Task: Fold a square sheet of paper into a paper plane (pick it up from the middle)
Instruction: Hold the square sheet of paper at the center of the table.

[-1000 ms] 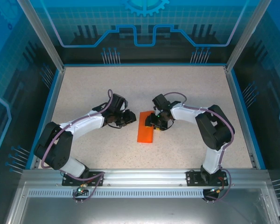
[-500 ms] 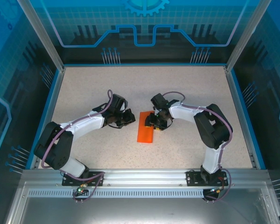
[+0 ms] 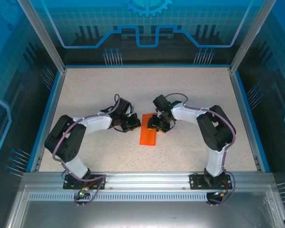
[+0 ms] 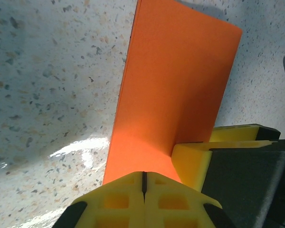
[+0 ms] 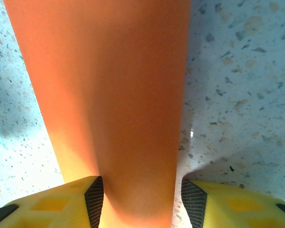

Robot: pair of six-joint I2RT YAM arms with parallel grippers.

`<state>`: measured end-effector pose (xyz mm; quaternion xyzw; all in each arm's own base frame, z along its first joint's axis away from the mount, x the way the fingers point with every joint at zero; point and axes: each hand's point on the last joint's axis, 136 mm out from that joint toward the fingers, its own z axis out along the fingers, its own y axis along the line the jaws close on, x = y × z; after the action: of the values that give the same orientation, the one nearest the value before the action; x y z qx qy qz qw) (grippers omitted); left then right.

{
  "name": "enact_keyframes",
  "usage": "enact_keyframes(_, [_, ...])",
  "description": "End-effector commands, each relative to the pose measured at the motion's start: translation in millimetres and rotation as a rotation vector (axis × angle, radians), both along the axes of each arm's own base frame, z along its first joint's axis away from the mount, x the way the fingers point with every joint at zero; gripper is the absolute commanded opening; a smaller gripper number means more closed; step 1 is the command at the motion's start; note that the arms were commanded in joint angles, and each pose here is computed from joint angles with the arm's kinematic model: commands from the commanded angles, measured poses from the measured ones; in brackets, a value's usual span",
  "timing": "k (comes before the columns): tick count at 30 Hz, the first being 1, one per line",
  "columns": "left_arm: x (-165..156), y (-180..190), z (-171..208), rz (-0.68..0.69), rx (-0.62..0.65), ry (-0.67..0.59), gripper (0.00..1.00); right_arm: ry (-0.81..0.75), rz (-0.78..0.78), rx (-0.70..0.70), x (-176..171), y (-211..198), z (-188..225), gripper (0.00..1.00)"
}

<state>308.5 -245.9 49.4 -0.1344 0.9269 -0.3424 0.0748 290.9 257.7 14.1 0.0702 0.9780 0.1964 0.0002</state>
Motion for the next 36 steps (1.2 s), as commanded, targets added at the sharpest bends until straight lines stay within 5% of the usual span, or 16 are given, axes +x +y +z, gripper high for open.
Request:
enact_keyframes(1, [8,-16,10,-0.019,-0.066,-0.005,0.0,0.111,-0.004,-0.181,-29,-29,-51,0.53])
enact_keyframes(17, [6,-31,-20,-0.055,-0.046,0.06,0.0,0.122,-0.001,-0.18,-31,-28,-55,0.53])
enact_keyframes(27, [-9,-14,-54,-0.055,0.09,0.134,0.0,0.107,0.006,-0.157,-27,-24,-50,0.54])
enact_keyframes(36, [-17,-10,-69,-0.065,0.124,0.16,0.0,-0.095,0.002,0.101,8,-6,28,0.58])
